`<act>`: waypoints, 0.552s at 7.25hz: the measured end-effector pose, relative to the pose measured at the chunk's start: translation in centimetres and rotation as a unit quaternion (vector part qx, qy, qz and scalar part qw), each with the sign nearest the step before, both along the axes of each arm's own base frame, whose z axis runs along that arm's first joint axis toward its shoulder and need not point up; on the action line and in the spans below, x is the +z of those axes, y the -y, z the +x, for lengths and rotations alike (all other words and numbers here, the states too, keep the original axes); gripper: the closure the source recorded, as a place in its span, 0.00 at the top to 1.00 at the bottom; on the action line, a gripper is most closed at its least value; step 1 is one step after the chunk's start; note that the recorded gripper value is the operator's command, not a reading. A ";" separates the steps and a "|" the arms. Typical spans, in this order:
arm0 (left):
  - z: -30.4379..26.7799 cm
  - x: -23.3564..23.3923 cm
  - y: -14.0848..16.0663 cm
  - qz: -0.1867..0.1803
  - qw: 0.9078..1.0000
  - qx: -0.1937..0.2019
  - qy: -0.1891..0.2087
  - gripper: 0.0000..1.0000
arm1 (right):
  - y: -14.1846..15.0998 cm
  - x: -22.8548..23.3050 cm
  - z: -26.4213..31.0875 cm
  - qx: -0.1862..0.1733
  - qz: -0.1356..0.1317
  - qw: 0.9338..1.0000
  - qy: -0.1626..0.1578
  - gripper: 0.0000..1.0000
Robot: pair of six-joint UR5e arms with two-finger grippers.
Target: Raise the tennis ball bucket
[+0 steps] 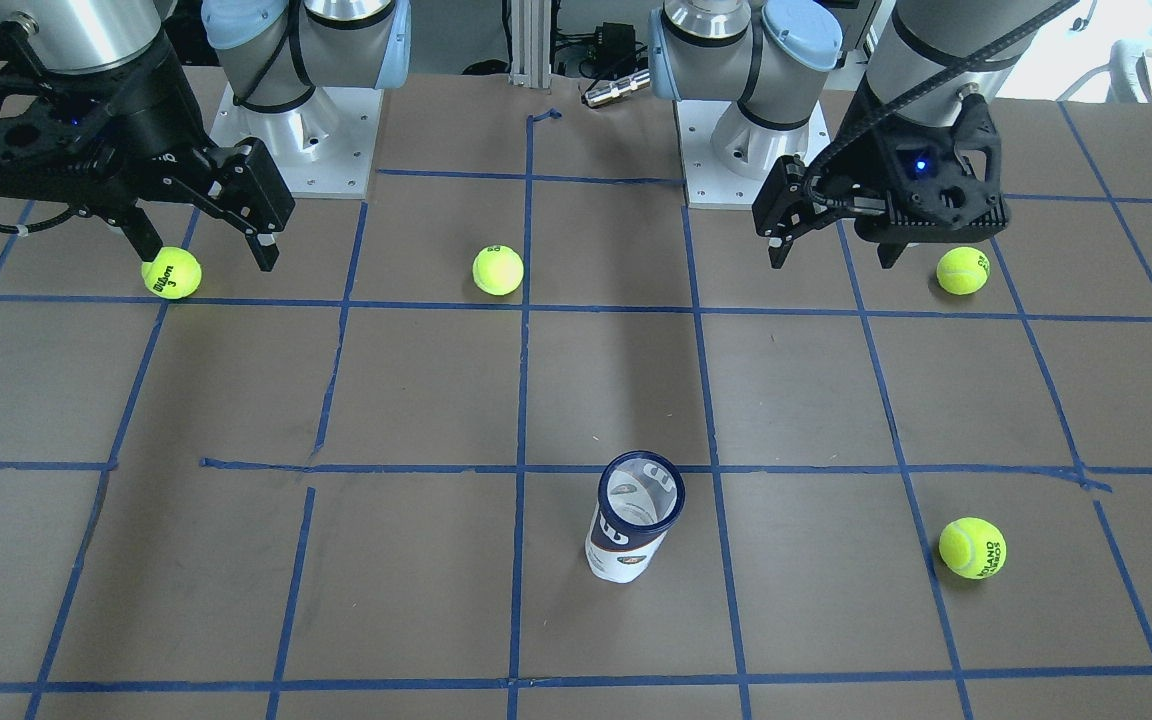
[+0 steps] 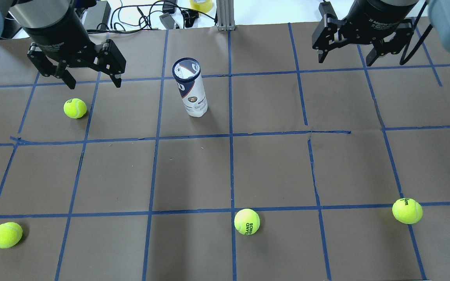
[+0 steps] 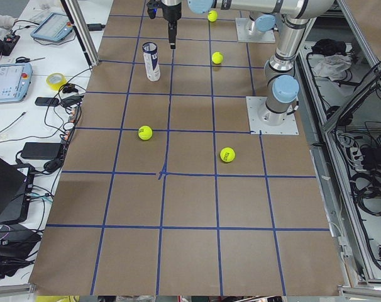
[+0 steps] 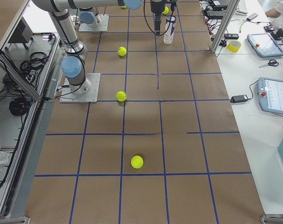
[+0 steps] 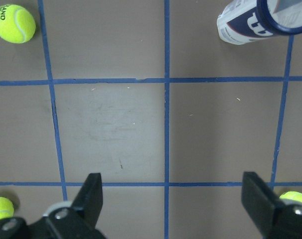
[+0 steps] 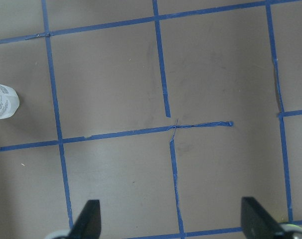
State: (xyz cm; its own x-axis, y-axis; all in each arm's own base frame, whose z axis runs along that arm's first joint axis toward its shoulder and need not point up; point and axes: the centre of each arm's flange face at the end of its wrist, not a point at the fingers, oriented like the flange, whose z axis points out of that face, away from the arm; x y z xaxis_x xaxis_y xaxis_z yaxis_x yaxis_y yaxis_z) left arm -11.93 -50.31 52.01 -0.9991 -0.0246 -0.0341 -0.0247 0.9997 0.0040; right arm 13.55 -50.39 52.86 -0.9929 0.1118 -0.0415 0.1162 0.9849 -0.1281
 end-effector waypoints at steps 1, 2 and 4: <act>0.7 0.3 -0.2 -0.001 1.000 0.007 0.001 1.00 | 0.0 0.0 0.0 0.000 0.000 1.000 0.000 1.00; 1.3 0.3 -0.1 -0.001 1.000 0.013 0.001 1.00 | 0.0 0.0 0.0 0.000 0.000 1.000 0.001 1.00; 1.9 -0.2 -0.2 0.004 1.000 0.019 0.000 1.00 | 0.0 0.0 0.0 -0.001 0.000 1.000 0.002 1.00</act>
